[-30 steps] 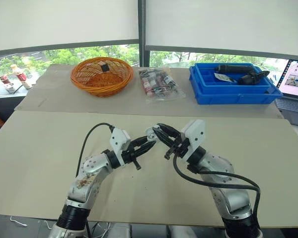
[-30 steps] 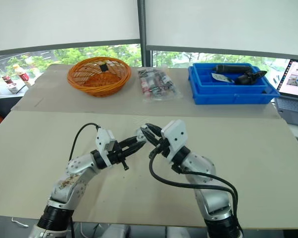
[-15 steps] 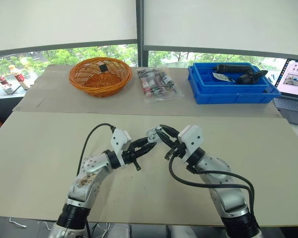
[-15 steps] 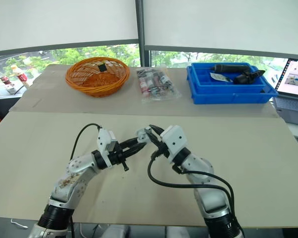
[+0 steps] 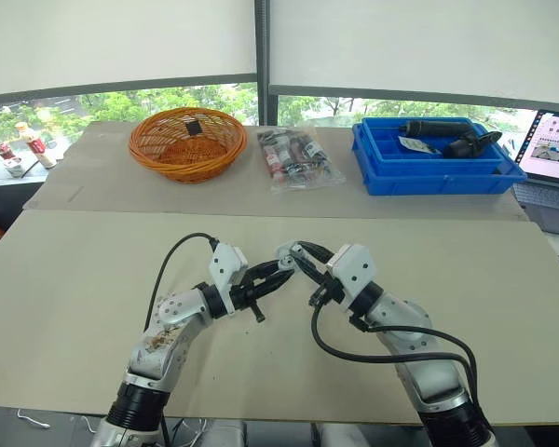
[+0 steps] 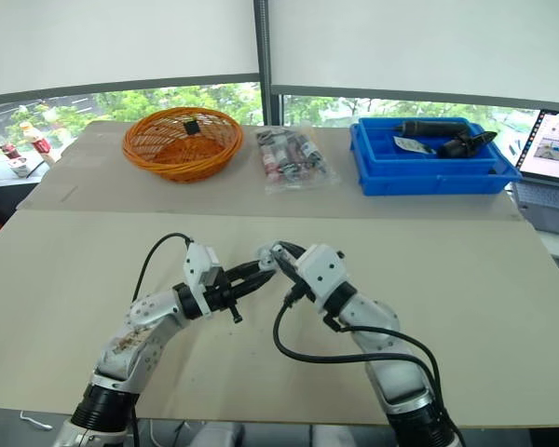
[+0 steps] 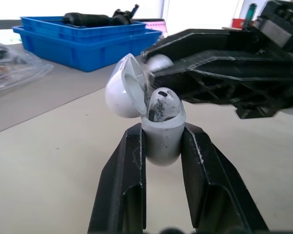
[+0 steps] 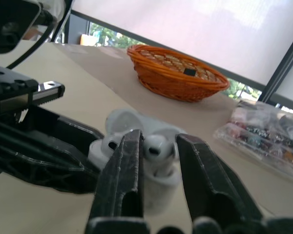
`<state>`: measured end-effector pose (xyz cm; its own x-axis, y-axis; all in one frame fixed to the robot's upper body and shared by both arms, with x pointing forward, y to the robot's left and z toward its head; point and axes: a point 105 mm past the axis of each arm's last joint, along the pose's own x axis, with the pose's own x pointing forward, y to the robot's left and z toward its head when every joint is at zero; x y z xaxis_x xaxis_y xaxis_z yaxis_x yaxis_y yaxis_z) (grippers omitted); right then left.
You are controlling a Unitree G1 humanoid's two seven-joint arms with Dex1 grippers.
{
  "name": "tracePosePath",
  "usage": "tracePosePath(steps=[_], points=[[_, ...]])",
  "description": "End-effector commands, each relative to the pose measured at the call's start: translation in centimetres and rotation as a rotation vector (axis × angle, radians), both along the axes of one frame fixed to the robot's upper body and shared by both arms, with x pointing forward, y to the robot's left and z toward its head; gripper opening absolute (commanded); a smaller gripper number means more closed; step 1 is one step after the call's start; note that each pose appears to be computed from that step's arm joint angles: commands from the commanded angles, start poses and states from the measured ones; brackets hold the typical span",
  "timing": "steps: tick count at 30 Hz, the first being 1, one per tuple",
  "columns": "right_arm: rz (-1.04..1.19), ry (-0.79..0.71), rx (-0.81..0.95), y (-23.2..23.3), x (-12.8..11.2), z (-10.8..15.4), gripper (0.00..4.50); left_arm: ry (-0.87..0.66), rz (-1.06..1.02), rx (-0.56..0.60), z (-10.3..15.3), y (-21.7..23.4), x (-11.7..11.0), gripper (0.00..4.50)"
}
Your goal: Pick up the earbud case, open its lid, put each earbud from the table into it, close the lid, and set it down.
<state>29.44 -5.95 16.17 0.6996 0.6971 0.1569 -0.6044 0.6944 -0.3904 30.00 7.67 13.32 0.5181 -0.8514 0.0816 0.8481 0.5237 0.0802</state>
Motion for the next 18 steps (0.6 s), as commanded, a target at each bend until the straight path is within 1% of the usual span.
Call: tracePosePath(steps=[1,2,3,5,8,10,14,17,18], points=[[0.041,0.033,0.022,0.1,-0.7,0.3,2.78,-0.067,-0.012,-0.026,1.6,-0.2,-0.2,0.51],[0.054,0.045,0.026,0.1,-0.9,0.4,3.06,-0.067,-0.012,-0.025,1.5,-0.2,-0.2,0.51],[0.055,0.052,0.042,-0.3,-1.0,0.9,3.43,-0.067,-0.012,-0.023,1.5,-0.1,-0.2,0.51],[0.054,0.060,0.064,-1.0,-1.3,1.6,3.46,-0.066,-0.013,-0.020,1.5,-0.1,-0.2,0.51],[0.024,0.091,0.078,-4.0,-1.7,3.3,3.46,-0.059,-0.026,-0.008,1.2,-0.1,-0.2,0.51],[0.004,0.114,0.047,-5.9,-2.0,4.1,3.46,-0.051,-0.078,0.011,0.9,-0.5,-0.5,0.51],[0.013,0.151,-0.093,-8.5,-2.0,5.3,3.46,-0.047,-0.255,0.068,0.3,-2.3,-1.6,0.51],[0.043,0.214,-0.215,-9.1,-1.2,5.0,2.64,-0.058,-0.390,0.110,-0.2,-3.8,-2.5,0.51],[0.059,0.239,-0.257,-9.1,-0.9,4.7,2.29,-0.064,-0.425,0.118,-0.2,-4.2,-2.7,0.51]])
